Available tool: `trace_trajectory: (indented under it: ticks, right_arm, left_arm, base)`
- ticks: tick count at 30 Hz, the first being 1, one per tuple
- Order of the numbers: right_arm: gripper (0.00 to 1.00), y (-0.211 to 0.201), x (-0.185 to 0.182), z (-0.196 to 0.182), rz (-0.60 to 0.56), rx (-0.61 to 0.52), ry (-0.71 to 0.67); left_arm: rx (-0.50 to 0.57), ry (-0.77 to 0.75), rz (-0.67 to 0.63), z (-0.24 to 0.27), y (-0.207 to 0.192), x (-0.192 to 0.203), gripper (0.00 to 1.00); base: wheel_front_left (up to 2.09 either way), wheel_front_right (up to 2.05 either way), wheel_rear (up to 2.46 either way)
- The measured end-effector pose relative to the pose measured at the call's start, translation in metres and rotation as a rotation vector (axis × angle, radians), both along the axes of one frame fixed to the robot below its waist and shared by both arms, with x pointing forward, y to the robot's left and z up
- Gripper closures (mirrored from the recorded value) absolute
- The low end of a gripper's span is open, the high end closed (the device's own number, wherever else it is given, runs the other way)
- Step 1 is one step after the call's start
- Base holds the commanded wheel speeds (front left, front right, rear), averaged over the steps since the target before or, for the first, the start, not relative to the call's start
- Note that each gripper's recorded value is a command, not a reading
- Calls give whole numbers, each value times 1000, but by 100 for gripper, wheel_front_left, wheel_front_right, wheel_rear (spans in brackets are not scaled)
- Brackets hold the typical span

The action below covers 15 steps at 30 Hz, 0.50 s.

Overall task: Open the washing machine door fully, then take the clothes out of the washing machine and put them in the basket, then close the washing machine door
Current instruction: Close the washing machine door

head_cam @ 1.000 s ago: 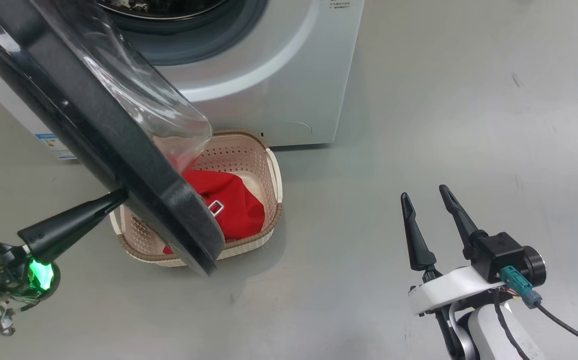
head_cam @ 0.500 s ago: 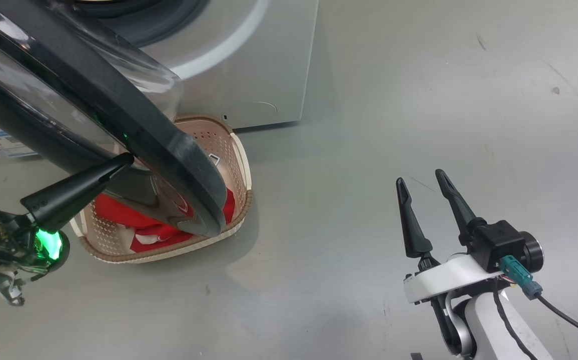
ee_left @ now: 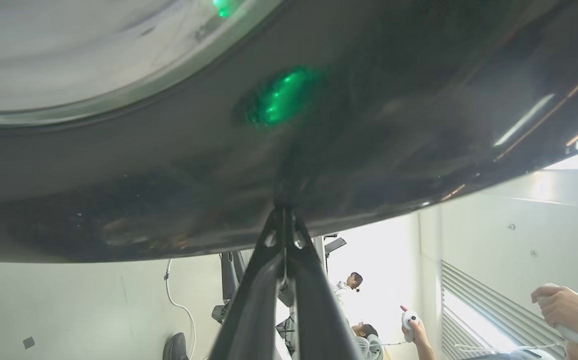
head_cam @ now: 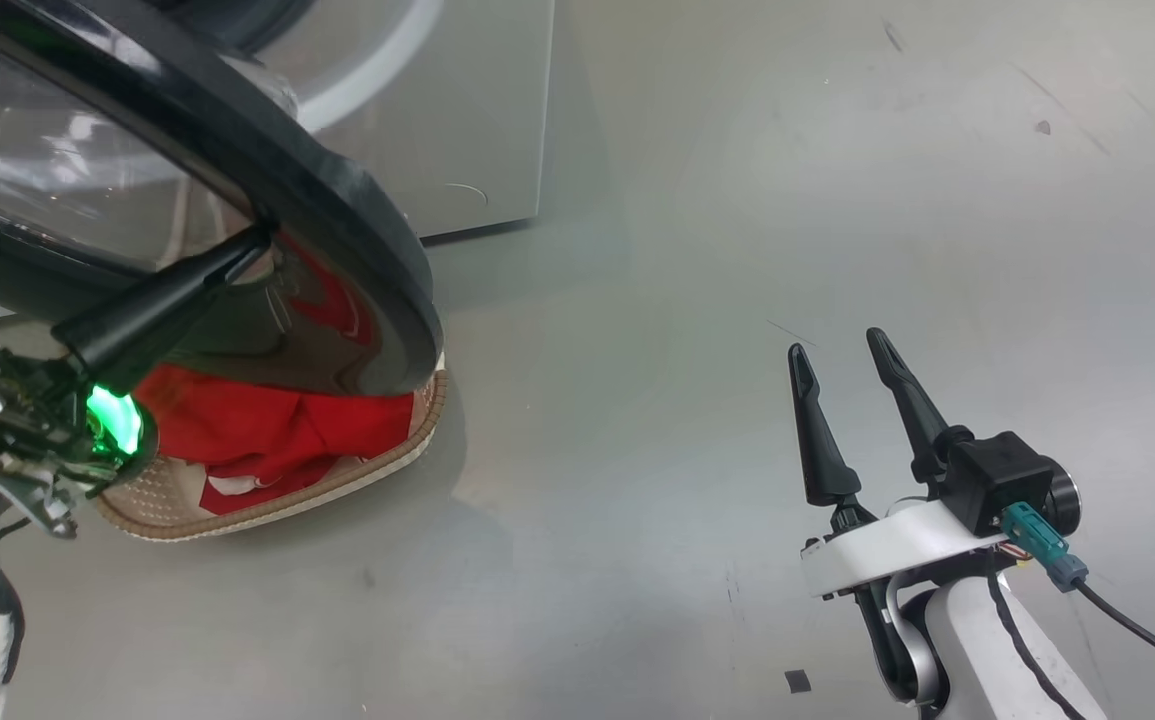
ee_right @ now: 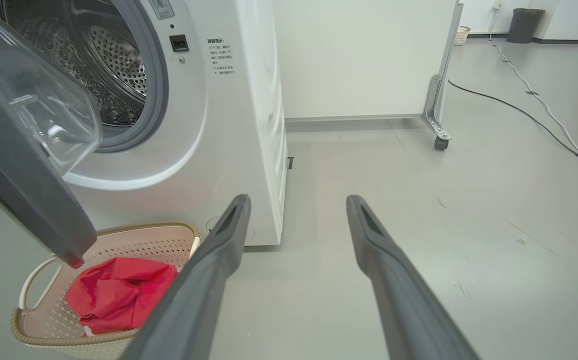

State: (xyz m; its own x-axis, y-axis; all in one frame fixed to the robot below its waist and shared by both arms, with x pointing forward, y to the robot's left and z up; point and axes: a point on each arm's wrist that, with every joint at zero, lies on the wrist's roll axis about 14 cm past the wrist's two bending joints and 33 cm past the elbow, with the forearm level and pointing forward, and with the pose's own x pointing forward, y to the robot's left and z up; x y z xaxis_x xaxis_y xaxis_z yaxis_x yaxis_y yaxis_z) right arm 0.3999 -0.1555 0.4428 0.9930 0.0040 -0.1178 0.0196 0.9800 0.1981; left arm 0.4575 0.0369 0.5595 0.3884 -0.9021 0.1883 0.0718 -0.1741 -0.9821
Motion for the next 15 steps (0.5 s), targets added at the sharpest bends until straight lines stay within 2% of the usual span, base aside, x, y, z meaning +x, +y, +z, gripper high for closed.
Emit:
trace_trajectory:
  ticks: [15]
  right_arm:
    - [0,-11,2,0,-42,7,2]
  left_arm:
    - [-10,12,33,-3,-28,47,100]
  base:
    - [0,0,0]
